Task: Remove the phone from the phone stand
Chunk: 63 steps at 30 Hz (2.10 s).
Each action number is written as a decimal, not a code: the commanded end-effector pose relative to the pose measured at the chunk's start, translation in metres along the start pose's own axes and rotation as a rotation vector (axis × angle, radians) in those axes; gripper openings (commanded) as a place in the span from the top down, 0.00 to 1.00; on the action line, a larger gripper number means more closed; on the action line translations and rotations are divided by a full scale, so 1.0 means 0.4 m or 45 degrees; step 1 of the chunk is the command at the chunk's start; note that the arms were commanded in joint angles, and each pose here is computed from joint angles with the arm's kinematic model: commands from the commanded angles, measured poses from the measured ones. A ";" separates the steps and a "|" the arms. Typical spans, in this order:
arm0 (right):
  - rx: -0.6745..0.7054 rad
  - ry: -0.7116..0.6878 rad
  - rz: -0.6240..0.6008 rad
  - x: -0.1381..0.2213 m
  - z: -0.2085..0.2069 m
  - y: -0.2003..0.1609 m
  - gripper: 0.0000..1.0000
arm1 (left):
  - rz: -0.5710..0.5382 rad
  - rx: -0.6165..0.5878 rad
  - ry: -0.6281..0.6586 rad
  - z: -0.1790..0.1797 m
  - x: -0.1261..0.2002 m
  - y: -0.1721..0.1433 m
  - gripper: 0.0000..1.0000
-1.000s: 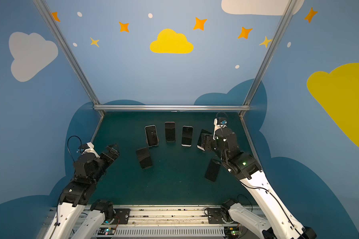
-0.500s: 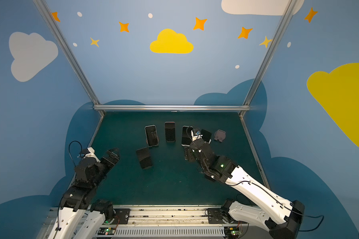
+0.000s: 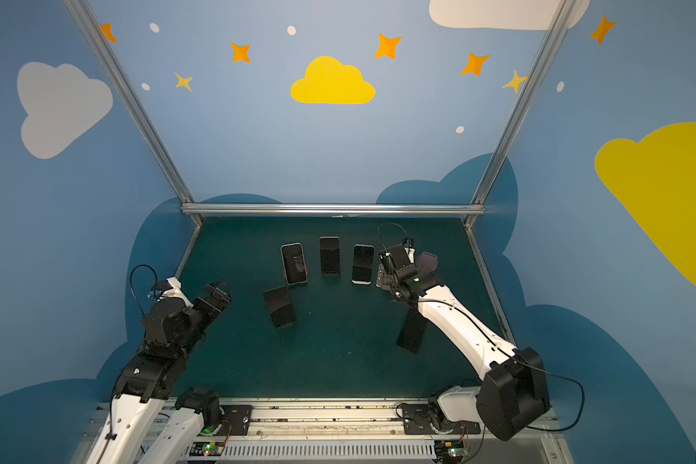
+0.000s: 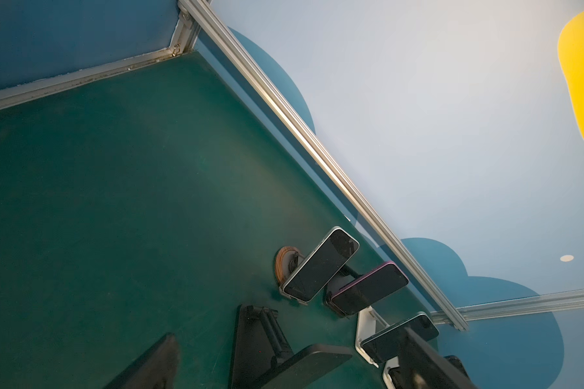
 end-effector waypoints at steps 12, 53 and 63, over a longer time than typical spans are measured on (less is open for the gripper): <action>-0.182 -0.106 -0.041 -0.127 0.029 0.087 0.09 | 0.002 -0.037 -0.014 -0.004 0.004 0.002 0.00; -0.181 -0.218 -0.026 -0.319 0.049 0.054 0.17 | 0.014 -0.027 0.009 0.001 -0.008 0.002 0.00; -0.176 -0.180 0.004 -0.337 0.040 0.042 0.19 | 0.019 -0.028 -0.001 0.000 -0.010 0.001 0.00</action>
Point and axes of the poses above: each gripper's point midway between its finger pads, its own x axis back along the fingers, its own z axis along the line the jaws close on, y = z × x, the point moved 8 cm from there along x, back along the fingers
